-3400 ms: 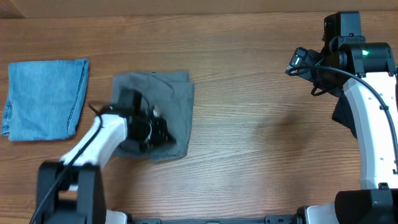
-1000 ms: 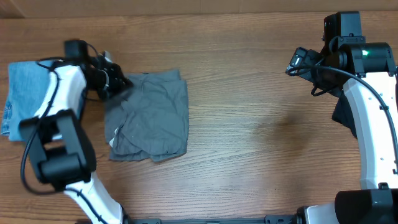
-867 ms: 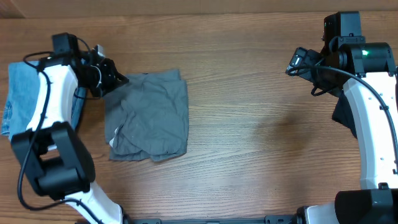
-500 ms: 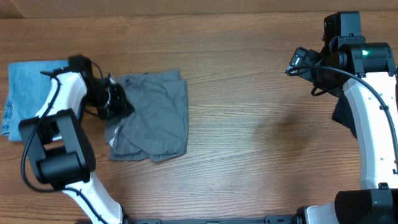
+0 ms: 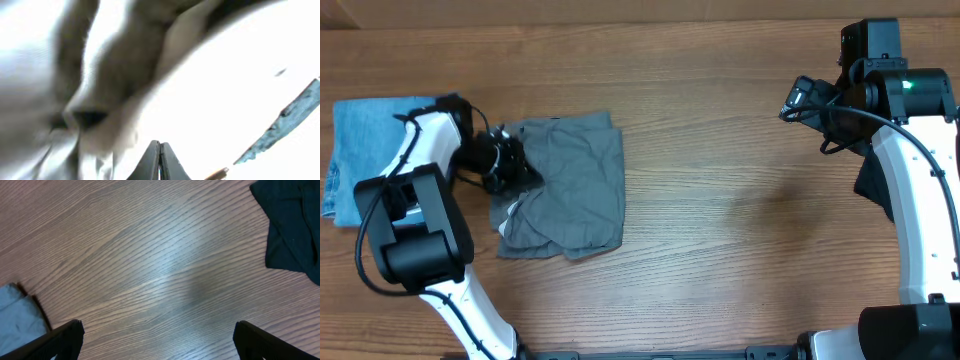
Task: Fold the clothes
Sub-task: 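Grasp the left edge of the grey shorts with the left gripper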
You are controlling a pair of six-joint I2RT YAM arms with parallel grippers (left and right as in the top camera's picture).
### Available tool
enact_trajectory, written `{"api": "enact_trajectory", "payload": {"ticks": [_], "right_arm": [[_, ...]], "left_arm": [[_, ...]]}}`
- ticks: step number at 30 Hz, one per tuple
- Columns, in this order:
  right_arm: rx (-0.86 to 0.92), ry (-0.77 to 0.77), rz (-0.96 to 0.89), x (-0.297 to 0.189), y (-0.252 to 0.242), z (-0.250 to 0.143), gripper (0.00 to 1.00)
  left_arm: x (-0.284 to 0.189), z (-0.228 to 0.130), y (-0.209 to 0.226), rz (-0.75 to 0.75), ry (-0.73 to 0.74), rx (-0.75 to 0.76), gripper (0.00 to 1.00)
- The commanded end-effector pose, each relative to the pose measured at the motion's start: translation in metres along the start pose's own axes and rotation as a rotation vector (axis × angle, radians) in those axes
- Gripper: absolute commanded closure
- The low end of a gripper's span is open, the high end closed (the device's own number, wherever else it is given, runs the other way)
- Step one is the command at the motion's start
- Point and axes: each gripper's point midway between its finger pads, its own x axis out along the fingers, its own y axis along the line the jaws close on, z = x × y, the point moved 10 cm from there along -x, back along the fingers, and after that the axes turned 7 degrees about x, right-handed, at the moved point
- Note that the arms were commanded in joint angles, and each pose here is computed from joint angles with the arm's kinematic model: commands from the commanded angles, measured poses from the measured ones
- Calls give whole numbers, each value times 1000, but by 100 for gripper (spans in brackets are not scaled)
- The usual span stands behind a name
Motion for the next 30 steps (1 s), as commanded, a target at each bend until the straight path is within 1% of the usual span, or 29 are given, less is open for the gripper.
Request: {"api": "enact_trajectory", "payload": {"ticks": [1,2,3,4,5,7,8,12,17,21,23,27,30], "right_arm": [[6,0,2,1,0,1,0],[6,0,2,1,0,1,0],[6,0,2,1,0,1,0],[6,0,2,1,0,1,0],[6,0,2,1,0,1,0],[6,0,2,1,0,1,0],[6,0,2,1,0,1,0],[6,0,2,1,0,1,0],[6,0,2,1,0,1,0],[6,0,2,1,0,1,0],[6,0,2,1,0,1,0],[6,0,2,1,0,1,0],[6,0,2,1,0,1,0]], "left_arm": [[-61,-5,-34,144,-195,128,95],[-67,-8,-35,183,-218,133,93],[-71,-9,-35,222,-235,123,89],[-75,-10,-32,283,-253,99,77],[-77,-11,-28,355,-264,70,59],[-76,-11,-22,421,-261,47,3],[-73,-11,-19,435,-252,37,0],[-49,-7,-1,453,-228,26,0],[-21,0,22,510,-253,43,0],[-2,2,23,451,-236,167,0],[5,2,19,390,-224,243,0],[7,1,12,280,-214,306,0],[7,1,11,266,-211,324,0]]}}
